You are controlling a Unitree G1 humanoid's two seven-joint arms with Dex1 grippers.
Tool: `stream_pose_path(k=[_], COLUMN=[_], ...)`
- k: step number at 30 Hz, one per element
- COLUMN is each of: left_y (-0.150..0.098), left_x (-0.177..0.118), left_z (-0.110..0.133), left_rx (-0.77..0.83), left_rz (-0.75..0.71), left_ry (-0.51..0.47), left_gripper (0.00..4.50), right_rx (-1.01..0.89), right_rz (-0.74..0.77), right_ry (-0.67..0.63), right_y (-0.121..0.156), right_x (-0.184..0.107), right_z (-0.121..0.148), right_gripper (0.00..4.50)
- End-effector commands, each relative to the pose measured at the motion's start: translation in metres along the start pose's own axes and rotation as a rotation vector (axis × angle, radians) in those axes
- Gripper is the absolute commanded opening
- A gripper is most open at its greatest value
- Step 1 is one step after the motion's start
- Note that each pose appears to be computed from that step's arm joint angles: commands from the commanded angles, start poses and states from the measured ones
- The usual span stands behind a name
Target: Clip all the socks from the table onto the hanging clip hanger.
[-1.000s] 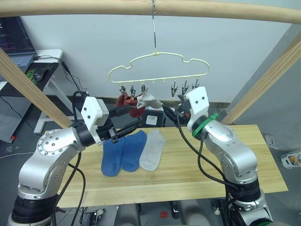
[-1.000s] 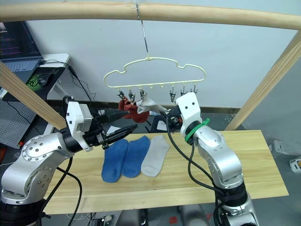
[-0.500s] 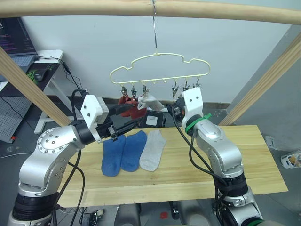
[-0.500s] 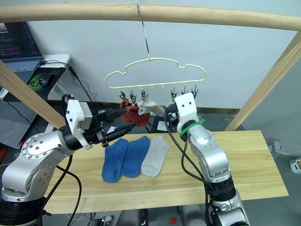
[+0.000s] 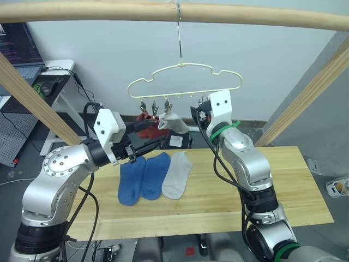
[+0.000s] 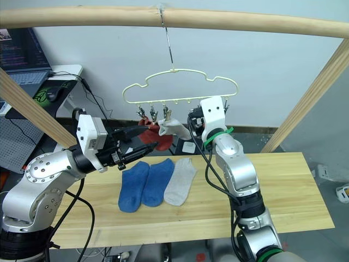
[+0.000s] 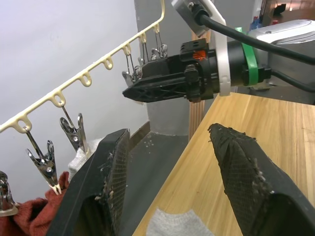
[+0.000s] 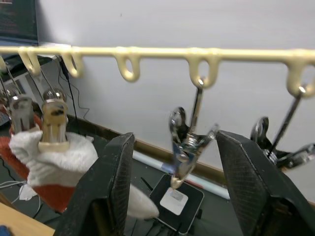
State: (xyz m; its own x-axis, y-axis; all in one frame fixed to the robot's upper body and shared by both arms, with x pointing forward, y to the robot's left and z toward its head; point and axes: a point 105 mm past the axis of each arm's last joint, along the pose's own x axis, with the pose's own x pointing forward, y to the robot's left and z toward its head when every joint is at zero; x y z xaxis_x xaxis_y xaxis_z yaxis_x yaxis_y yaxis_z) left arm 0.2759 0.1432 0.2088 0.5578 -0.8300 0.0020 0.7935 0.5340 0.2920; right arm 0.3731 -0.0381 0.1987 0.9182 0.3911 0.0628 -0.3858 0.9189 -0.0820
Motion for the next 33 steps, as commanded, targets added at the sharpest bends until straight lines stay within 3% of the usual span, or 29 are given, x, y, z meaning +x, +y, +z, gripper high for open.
stream_pose_path(k=[1, 33], left_y=[-0.001, -0.002], left_x=[0.001, -0.001], left_z=[0.008, 0.006], left_rx=[0.028, 0.026], left_rz=[-0.010, 0.001], left_ry=[-0.024, -0.011], left_gripper=[2.79, 2.79], right_rx=[0.008, 0.099], right_rz=[-0.015, 0.087], right_ry=[-0.072, -0.103], right_y=[-0.003, 0.018], right_x=[0.002, 0.021], right_z=[0.018, 0.027], right_gripper=[2.72, 2.72])
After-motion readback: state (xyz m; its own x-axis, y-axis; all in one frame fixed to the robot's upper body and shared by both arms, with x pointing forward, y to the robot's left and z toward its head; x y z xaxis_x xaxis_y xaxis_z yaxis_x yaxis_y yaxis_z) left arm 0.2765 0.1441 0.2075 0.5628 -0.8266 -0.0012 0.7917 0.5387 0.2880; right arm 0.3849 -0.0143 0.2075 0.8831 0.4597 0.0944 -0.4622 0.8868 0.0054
